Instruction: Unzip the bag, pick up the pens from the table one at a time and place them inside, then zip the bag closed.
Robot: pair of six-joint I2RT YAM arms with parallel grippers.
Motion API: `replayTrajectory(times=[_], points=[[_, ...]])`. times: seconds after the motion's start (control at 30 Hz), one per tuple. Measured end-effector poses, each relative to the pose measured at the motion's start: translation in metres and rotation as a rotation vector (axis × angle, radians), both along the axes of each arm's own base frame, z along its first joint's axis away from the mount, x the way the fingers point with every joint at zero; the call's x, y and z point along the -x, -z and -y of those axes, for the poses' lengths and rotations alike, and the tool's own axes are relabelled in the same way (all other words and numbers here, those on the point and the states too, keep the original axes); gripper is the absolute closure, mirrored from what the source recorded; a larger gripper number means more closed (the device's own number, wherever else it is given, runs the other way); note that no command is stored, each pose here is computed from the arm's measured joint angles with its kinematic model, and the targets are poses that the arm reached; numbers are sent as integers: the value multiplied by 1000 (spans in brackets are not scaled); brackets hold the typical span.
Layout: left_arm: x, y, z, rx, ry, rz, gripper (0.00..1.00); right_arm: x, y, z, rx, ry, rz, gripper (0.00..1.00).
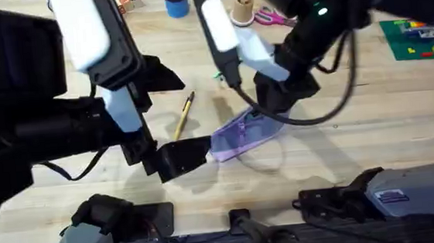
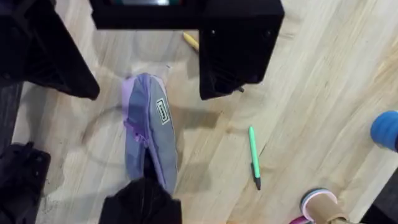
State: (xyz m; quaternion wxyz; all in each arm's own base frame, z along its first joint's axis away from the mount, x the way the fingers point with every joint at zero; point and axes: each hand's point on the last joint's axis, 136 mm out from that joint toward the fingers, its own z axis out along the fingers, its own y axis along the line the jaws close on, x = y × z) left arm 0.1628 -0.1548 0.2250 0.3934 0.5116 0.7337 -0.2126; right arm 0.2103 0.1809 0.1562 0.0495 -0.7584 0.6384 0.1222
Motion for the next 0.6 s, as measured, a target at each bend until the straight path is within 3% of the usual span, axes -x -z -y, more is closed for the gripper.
replayTrajectory(times=[0.23, 0.6], points=[[4, 4, -1, -7, 0, -24, 7, -7, 35, -4, 39, -17, -59, 972], [4, 4, -1, -8, 0, -25, 7, -9, 51, -10, 58, -45, -78, 971]])
